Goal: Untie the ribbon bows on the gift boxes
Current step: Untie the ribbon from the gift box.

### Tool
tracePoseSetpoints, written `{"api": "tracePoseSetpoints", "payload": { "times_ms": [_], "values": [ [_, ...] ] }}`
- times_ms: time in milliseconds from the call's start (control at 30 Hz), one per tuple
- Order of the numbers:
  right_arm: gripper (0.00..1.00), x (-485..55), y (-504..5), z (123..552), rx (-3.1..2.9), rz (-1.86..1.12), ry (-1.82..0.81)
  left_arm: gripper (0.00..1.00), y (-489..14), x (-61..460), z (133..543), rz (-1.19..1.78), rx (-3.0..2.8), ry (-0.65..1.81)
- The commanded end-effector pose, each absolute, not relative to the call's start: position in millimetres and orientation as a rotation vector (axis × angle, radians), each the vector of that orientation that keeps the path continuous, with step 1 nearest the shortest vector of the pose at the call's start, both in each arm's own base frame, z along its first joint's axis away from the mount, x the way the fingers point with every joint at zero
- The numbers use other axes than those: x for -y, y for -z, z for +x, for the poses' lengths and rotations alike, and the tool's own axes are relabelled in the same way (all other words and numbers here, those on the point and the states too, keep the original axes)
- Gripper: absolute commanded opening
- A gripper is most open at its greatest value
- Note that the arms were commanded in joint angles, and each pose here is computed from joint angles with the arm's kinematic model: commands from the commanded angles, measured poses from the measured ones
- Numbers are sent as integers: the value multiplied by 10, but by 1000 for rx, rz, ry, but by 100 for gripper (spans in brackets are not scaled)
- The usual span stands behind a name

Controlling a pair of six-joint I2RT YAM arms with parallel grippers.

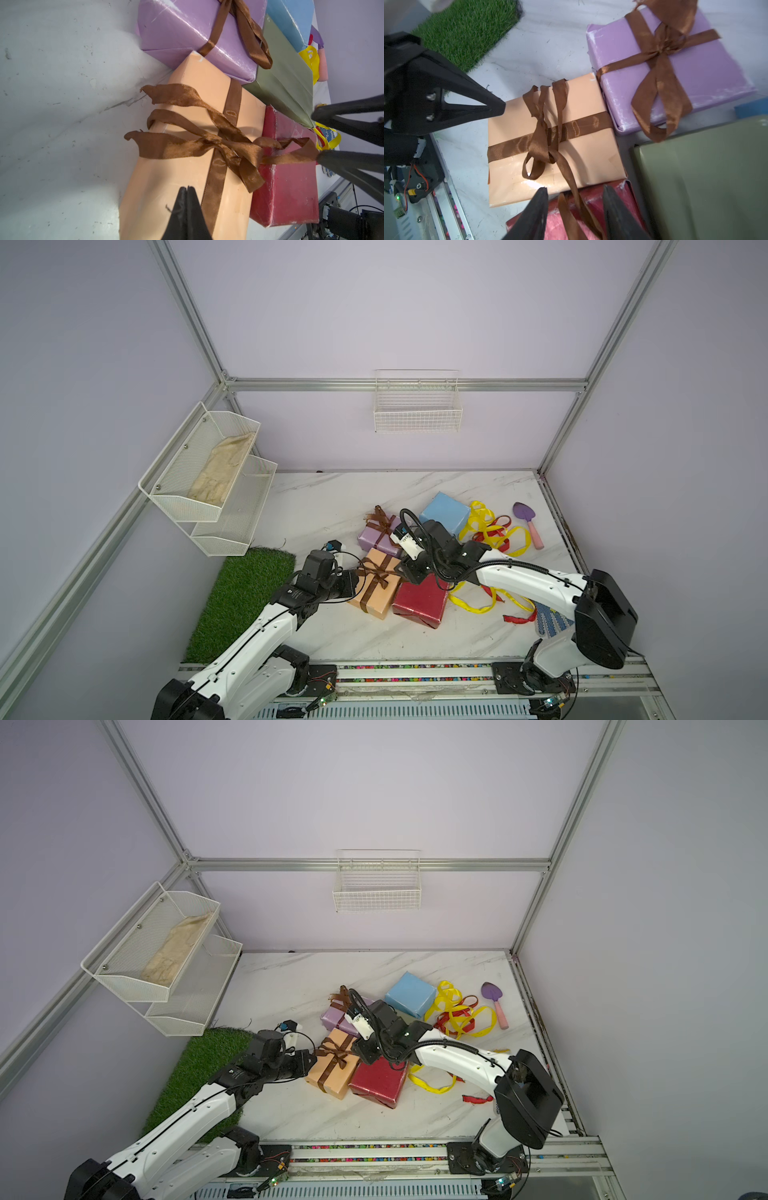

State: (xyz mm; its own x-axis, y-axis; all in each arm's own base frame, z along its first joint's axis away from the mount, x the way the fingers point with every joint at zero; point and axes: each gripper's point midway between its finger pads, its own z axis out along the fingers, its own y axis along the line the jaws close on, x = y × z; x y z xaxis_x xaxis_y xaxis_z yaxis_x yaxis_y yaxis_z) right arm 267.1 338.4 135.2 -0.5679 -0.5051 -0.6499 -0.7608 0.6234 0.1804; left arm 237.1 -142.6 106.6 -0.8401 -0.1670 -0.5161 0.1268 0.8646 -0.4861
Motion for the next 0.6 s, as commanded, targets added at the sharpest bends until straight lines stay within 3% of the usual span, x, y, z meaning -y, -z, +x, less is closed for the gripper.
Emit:
{"api": "tracePoseSetpoints", "payload": {
  "times_ms": [0, 333, 433, 567],
  "values": [
    [47, -3513, -1267, 2607, -2280, -1113, -662, 0, -1260, 1541, 2392, 47, -2432, 732],
    [42, -3602, -1041, 2621, -2297, -1183, -668, 0, -1137, 1724, 2361, 138, -2464, 734],
    [30, -3608, -1027, 2648, -2296, -1176, -656, 0, -1095, 1762, 2393, 141, -2472, 727],
    [8, -3576, -1050, 2696, -2290, -1144, -624, 0, -1006, 1747, 2428, 115, -2495, 693]
  ]
}}
